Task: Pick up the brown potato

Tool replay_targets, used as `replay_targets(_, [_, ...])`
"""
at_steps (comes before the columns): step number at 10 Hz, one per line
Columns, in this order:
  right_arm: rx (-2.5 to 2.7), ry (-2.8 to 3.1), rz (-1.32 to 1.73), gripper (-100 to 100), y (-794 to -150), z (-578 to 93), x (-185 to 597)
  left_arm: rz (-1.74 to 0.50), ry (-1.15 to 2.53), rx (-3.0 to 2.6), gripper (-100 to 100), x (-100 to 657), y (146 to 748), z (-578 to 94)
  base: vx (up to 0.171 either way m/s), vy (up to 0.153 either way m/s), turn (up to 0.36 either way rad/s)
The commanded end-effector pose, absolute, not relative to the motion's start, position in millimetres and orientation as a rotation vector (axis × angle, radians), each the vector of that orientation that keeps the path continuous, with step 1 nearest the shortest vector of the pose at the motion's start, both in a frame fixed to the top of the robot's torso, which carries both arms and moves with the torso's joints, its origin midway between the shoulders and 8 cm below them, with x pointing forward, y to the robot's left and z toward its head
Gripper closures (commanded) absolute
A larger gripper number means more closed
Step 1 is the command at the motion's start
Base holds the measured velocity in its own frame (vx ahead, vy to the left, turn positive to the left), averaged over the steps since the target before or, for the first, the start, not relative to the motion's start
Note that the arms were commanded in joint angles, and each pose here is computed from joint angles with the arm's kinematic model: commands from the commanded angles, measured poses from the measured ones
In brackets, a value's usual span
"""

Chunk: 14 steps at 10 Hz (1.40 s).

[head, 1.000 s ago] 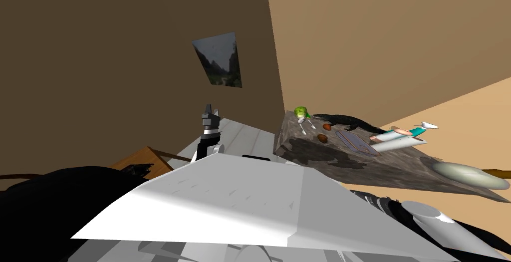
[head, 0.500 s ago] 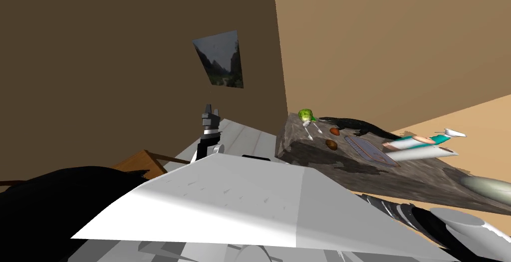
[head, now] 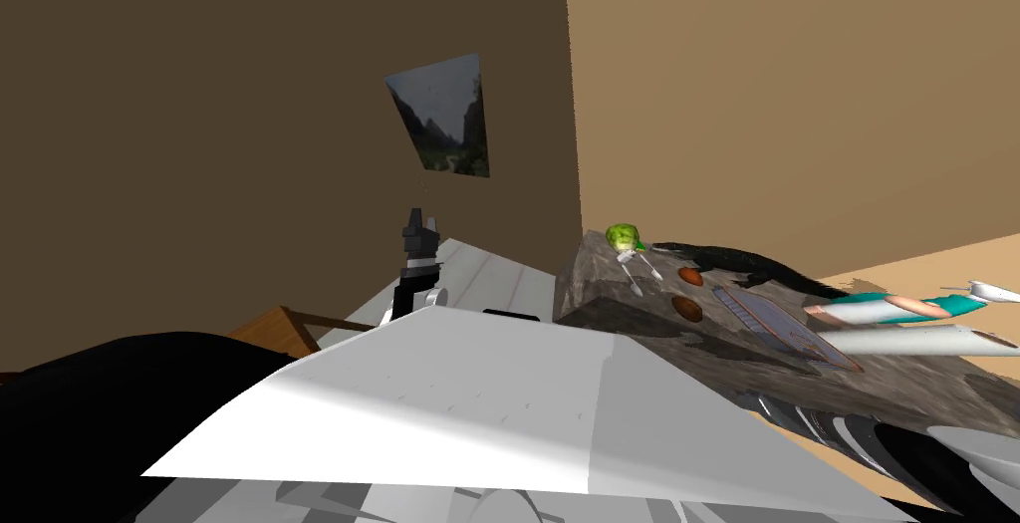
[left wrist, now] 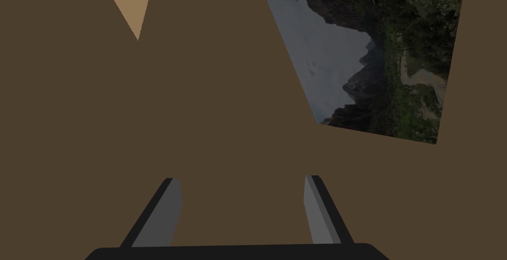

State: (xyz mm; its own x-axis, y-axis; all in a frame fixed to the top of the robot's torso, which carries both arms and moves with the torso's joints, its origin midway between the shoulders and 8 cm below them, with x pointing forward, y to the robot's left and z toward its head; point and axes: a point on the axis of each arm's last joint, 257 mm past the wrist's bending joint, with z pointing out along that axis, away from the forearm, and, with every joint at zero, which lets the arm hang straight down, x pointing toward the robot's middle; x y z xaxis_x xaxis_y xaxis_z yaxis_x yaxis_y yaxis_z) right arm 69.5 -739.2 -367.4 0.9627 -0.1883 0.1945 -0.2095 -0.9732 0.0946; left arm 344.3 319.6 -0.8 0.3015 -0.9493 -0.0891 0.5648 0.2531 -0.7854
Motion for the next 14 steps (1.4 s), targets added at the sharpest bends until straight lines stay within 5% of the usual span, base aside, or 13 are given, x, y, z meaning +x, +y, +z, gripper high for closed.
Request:
replay_targets(1, [3.002,-0.364,0.305,-100,-745,-352,75,-1.13,0.64,-0.725,0,344,320,-1,0.166,0.014,0.084])
replay_targets(6, [2.986,-0.415,0.404,-100,-758,-323,104,-1.13,0.64,-0.725,0,344,320,-1,0.212,-0.054,0.106])
replay_targets(7, [2.986,-0.414,0.408,0,-758,-321,105,-1.13,0.64,-0.725,0,344,320,-1,0.018,-0.009,0.002])
replay_targets(8, [2.993,-0.413,0.396,-100,-752,-327,116,-1.13,0.64,-0.725,0,344,320,-1,-0.08,-0.033,0.105])
replay_targets(14, [2.996,-0.449,0.372,-100,-735,-338,151,-1.13,0.64,-0.725,0,344,320,-1,-0.124,-0.05,0.082])
